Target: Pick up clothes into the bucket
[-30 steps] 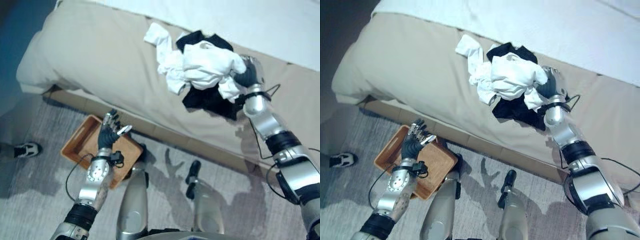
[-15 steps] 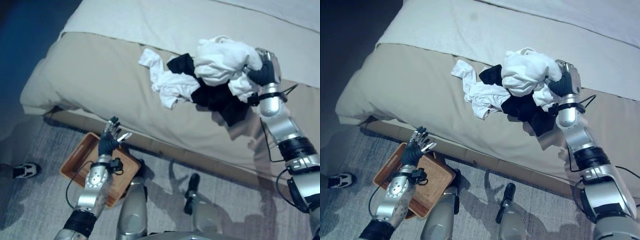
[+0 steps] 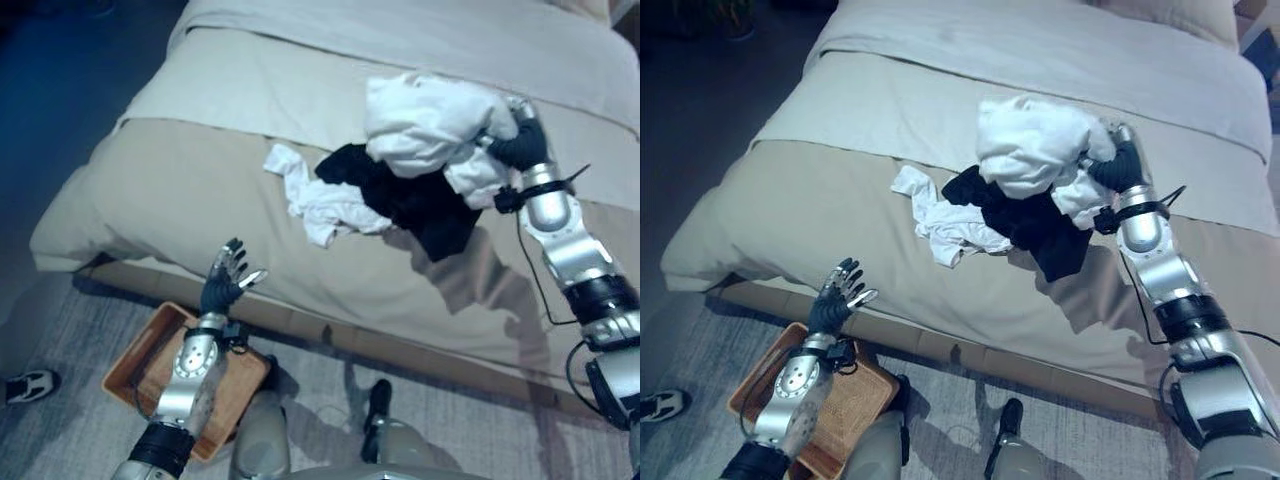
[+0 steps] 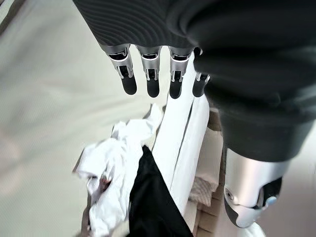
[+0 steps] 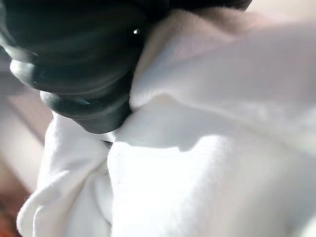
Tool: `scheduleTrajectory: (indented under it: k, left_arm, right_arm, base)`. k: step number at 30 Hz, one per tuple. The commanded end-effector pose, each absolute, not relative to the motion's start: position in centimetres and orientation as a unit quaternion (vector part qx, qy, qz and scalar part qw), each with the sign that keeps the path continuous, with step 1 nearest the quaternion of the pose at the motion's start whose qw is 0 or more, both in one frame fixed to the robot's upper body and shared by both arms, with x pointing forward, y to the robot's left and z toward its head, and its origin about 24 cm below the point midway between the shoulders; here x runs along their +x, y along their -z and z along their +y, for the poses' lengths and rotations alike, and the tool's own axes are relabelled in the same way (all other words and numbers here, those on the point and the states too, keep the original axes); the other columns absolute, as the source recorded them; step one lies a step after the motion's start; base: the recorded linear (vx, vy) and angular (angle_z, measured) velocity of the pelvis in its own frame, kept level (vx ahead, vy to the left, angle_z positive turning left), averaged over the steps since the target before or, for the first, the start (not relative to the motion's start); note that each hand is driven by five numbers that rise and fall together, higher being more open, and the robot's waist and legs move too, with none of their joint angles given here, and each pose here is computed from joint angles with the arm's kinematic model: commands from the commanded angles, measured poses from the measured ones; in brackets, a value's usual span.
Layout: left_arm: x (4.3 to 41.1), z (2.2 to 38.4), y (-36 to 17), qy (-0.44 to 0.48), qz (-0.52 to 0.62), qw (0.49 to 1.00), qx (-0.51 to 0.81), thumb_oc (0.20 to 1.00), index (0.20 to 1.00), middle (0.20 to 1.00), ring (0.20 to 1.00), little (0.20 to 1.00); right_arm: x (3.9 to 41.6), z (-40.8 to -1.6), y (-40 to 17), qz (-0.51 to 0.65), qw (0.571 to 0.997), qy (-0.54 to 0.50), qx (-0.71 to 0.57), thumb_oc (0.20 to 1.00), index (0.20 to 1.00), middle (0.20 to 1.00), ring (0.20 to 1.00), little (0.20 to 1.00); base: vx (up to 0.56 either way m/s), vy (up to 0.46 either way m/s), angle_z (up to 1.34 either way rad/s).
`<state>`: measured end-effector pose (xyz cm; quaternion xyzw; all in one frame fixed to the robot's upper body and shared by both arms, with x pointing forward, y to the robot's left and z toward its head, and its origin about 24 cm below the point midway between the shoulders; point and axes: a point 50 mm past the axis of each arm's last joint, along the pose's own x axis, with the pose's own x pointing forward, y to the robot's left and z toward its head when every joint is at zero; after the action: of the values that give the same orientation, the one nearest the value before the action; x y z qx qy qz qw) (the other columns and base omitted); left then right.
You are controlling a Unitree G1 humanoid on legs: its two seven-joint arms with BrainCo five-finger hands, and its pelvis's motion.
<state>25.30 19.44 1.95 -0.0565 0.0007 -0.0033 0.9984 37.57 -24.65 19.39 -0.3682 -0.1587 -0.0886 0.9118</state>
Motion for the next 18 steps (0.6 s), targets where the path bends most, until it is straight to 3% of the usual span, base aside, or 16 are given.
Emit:
scheduleTrajectory:
  k: [1, 18]
  left_arm:
    - [25.7, 19.2, -3.3, 0.020, -0.033, 0.997, -0.066, 1.000, 1.000, 1.000, 1.000, 1.000]
    - [26.7, 17.1, -6.8, 0.059, -0.102, 0.988, -0.099, 1.000, 1.000, 1.000, 1.000, 1.000]
  right_arm:
    - [38.5, -23.3, -24.8, -0.233, 0.896, 0.112, -0.362, 0.200, 0.200, 0.200, 0.200, 0.200]
    - [40.7, -26.1, -21.3, -0.071, 0.878, 0.202, -0.429, 0.200, 0.200, 0.200, 0.200, 0.200]
  base:
    - [-0.09, 0.009, 0.06]
    - [-0.08, 0.023, 0.14]
